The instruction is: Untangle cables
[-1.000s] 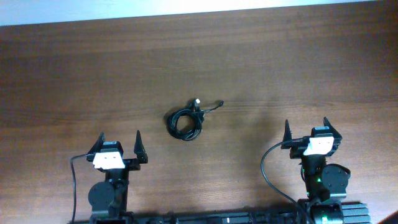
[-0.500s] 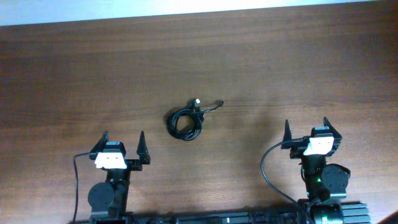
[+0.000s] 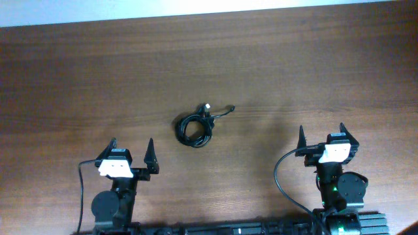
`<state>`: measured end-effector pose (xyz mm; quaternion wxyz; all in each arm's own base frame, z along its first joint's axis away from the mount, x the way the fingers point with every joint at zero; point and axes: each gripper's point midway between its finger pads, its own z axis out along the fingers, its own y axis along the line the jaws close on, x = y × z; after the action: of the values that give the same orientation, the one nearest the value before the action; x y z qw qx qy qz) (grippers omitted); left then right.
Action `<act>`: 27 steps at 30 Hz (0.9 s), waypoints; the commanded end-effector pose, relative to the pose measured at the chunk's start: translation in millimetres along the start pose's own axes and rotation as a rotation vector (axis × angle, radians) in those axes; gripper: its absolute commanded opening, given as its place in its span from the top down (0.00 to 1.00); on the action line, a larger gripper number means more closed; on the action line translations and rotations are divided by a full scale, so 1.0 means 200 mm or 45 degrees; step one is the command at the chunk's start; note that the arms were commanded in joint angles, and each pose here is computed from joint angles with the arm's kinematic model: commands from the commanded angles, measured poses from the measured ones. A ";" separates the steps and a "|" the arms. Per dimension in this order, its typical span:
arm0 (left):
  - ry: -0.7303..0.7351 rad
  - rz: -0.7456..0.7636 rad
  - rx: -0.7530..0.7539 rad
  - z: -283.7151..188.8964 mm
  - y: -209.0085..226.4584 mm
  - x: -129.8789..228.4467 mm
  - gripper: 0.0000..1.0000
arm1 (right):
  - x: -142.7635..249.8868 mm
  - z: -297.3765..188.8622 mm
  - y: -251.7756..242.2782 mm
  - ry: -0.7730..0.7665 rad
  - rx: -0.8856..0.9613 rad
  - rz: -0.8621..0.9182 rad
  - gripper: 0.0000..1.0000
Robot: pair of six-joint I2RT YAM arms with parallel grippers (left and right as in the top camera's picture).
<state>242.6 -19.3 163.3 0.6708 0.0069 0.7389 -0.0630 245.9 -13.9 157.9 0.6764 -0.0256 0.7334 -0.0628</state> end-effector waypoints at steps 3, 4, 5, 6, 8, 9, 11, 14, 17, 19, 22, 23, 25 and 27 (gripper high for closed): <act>0.049 -0.059 0.008 -0.06 -0.02 -0.13 0.01 | 0.02 0.00 -0.01 0.007 0.017 0.006 0.01; 0.066 -0.060 0.006 -0.07 -0.02 -0.14 0.02 | 0.02 0.00 -0.01 0.007 0.017 0.006 0.01; 0.080 -0.061 0.004 -0.07 -0.02 -0.15 0.01 | 0.02 0.00 -0.01 0.007 0.017 0.006 0.01; 0.089 -0.062 0.004 -0.07 -0.02 -0.16 0.01 | 0.02 0.00 -0.01 0.007 0.017 0.006 0.01; 0.127 -0.066 0.001 -0.07 -0.03 -0.18 0.01 | 0.02 0.00 -0.01 0.007 0.017 0.006 0.01; 0.152 -0.067 -0.002 -0.06 -0.03 -0.19 0.01 | 0.02 0.00 -0.01 0.007 0.017 0.006 0.01; 0.203 -0.072 -0.007 -0.04 -0.03 -0.19 0.02 | 0.02 0.00 -0.01 0.007 0.017 0.006 0.01; 0.279 -0.080 -0.005 0.00 -0.03 -0.17 0.01 | 0.02 0.00 -0.01 0.007 0.017 0.006 0.01; 0.359 -0.089 0.008 0.05 -0.03 -0.15 0.01 | 0.02 0.00 -0.01 0.007 0.017 0.006 0.01; 0.449 -0.102 0.023 0.08 -0.05 -0.13 0.01 | 0.02 0.00 -0.01 0.007 0.017 0.006 0.01; 0.532 -0.120 0.059 0.11 -0.07 -0.11 0.02 | 0.02 0.00 -0.01 0.007 0.017 0.006 0.01; 0.557 -0.126 0.072 0.12 -0.08 -0.10 0.01 | 0.02 0.00 -0.01 0.007 0.017 0.006 0.01; 0.593 -0.140 0.108 0.14 -0.11 -0.09 0.01 | 0.02 0.00 -0.01 0.007 0.017 0.006 0.01; 0.621 -0.164 0.193 0.15 -0.16 -0.07 0.02 | 0.02 0.00 -0.01 0.007 0.017 0.006 0.01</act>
<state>268.9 -36.2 169.1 0.4722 0.0029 0.8747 -0.1091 245.9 -13.9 157.9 0.6764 -0.0258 0.7334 -0.0629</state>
